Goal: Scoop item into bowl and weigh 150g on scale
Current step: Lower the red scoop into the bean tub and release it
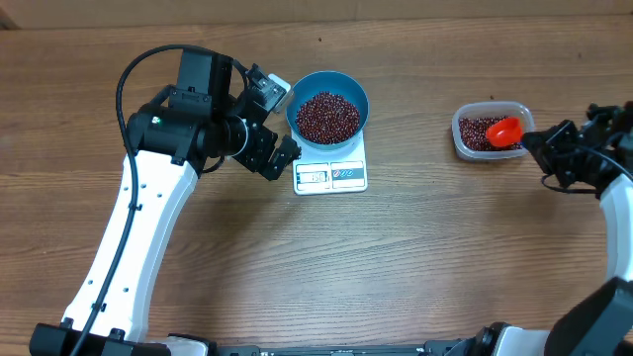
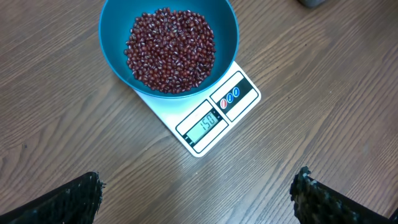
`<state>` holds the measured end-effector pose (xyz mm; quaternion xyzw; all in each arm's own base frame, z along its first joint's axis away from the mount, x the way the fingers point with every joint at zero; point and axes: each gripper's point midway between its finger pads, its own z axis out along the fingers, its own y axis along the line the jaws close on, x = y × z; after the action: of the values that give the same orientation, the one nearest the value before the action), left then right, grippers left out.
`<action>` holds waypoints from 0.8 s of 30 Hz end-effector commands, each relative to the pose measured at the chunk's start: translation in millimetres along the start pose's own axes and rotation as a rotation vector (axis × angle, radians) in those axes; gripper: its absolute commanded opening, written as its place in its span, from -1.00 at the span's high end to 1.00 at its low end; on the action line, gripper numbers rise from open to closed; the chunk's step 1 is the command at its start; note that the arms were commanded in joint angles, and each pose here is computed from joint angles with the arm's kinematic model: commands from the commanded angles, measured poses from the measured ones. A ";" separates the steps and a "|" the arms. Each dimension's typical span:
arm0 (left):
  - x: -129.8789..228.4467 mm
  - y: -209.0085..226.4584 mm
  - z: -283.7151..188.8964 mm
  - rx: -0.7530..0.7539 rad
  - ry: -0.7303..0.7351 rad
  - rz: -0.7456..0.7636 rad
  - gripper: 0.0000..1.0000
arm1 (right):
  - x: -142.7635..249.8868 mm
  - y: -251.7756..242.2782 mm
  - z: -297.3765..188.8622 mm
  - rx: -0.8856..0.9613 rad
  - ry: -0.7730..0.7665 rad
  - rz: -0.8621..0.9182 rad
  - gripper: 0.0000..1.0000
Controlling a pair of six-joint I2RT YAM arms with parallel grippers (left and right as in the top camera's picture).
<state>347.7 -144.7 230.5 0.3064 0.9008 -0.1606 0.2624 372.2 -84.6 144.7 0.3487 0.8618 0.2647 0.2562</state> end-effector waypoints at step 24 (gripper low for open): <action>0.3 -0.4 -6.6 -0.010 -0.012 0.021 -0.99 | 24.0 -25.6 12.0 0.130 0.087 0.040 -1.00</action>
<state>347.7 -144.7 230.5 0.3064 0.9008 -0.1606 0.2624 353.7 -74.9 115.6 0.3719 0.8758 0.2443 0.1869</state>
